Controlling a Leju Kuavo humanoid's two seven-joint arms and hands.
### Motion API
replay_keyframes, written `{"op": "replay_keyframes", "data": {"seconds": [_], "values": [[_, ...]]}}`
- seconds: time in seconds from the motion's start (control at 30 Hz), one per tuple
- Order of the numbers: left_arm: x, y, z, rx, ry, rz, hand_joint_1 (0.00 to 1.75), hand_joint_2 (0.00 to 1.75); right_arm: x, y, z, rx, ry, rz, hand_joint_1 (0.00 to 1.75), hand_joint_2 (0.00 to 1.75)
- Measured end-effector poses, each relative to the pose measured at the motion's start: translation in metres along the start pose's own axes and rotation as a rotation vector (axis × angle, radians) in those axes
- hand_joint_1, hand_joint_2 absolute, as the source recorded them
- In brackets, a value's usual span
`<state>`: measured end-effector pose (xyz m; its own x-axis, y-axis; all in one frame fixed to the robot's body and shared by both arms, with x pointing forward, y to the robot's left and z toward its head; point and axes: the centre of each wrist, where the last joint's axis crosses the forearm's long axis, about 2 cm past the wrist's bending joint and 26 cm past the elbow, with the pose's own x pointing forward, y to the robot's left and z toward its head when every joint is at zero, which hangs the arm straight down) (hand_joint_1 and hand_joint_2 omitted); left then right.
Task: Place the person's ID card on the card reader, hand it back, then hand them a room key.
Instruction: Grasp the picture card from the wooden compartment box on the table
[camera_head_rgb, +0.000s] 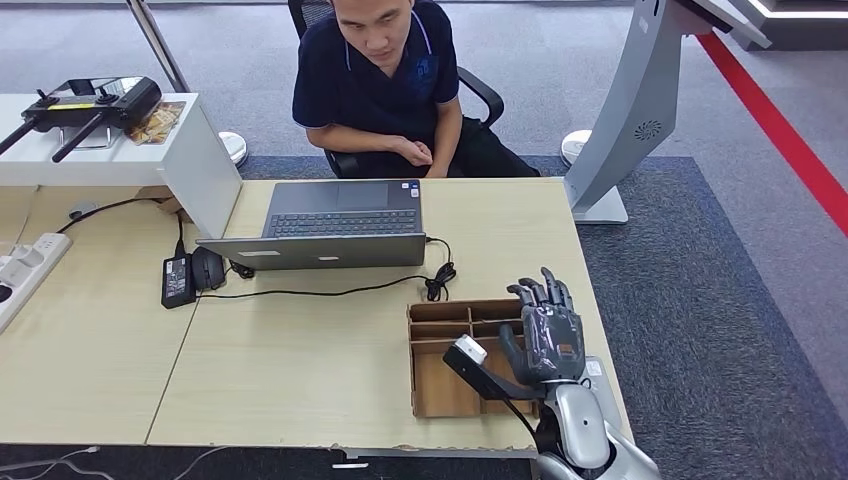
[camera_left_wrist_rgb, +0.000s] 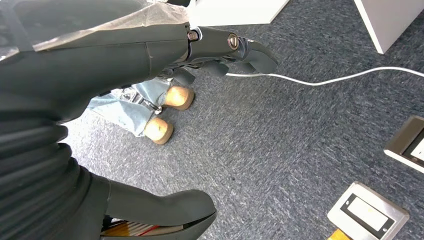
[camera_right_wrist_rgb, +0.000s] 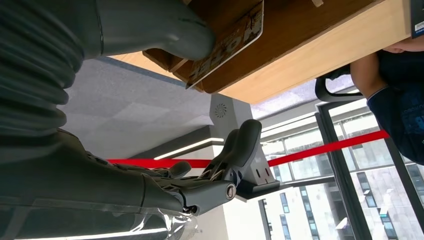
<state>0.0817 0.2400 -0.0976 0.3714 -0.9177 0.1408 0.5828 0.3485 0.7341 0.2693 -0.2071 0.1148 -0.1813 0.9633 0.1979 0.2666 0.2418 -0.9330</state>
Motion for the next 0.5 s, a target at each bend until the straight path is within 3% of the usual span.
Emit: {"op": "replay_keyframes", "data": {"seconds": [0.5], "values": [[0.0, 0.0, 0.0, 0.0, 0.0, 0.0, 0.0, 1.75, -0.0001, 0.0001, 0.0, 0.001, 0.001, 0.0, 0.56, 1.75]]}}
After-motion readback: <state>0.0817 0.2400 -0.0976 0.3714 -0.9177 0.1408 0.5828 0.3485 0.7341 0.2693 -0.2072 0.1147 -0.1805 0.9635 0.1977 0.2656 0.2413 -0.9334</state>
